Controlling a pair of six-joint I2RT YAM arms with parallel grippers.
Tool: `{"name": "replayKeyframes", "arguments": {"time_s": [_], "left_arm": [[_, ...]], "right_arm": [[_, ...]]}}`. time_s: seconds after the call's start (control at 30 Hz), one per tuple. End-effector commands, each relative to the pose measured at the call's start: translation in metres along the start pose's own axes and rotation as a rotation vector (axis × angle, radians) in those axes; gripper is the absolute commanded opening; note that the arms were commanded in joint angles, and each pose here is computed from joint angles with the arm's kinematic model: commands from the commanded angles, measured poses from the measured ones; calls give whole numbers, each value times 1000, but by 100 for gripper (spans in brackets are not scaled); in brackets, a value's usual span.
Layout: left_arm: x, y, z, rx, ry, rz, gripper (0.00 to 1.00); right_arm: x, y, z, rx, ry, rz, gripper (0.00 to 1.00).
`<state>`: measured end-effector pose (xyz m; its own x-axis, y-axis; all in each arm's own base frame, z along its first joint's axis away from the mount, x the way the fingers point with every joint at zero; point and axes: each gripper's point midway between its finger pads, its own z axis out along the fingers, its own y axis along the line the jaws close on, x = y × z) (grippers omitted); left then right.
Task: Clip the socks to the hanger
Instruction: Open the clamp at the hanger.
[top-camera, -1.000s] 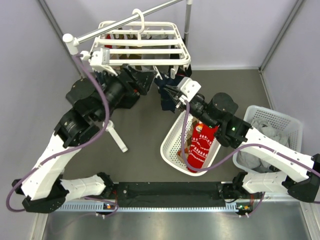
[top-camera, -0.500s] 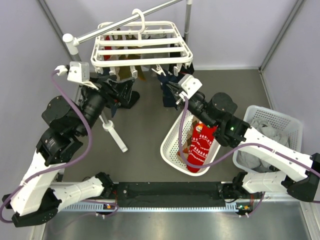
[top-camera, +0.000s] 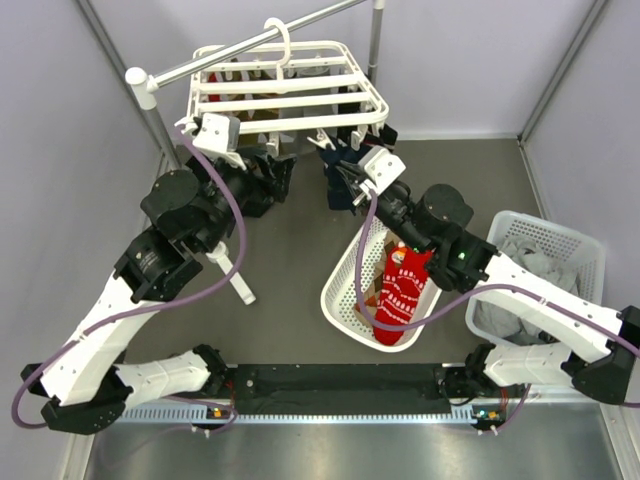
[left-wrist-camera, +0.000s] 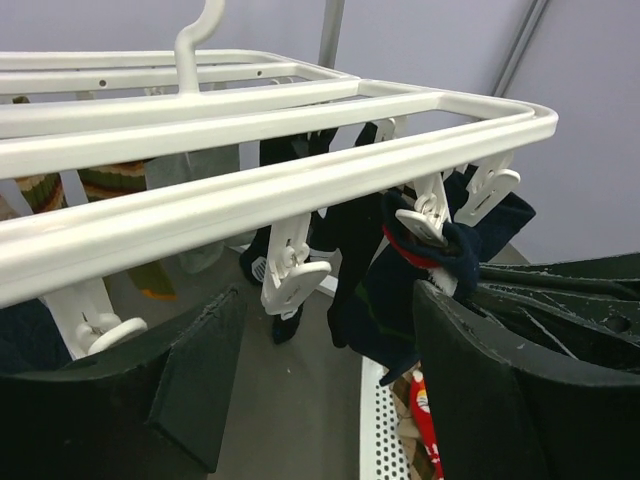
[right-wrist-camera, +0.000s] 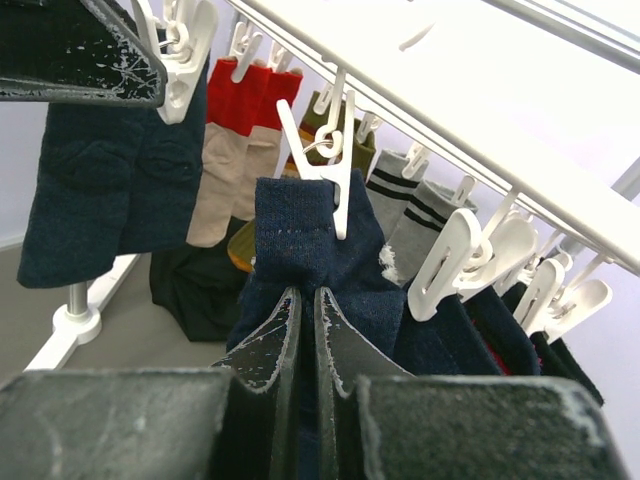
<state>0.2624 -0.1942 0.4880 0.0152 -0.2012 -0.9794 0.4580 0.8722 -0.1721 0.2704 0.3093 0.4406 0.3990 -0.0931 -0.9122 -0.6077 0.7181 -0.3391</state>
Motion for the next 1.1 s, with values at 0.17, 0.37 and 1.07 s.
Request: {"name": "replayKeyframes", "arguments": {"time_s": [0.17, 0.37, 1.07], "left_arm": [[-26, 6, 10, -37, -110, 40, 63], [-27, 4, 17, -39, -114, 23, 49], [-23, -6, 16, 0, -74, -46, 2]], "right_arm": [[-11, -11, -1, 21, -59, 17, 0], [-11, -15, -2, 20, -63, 19, 0], [-51, -5, -41, -121, -117, 115, 61]]}}
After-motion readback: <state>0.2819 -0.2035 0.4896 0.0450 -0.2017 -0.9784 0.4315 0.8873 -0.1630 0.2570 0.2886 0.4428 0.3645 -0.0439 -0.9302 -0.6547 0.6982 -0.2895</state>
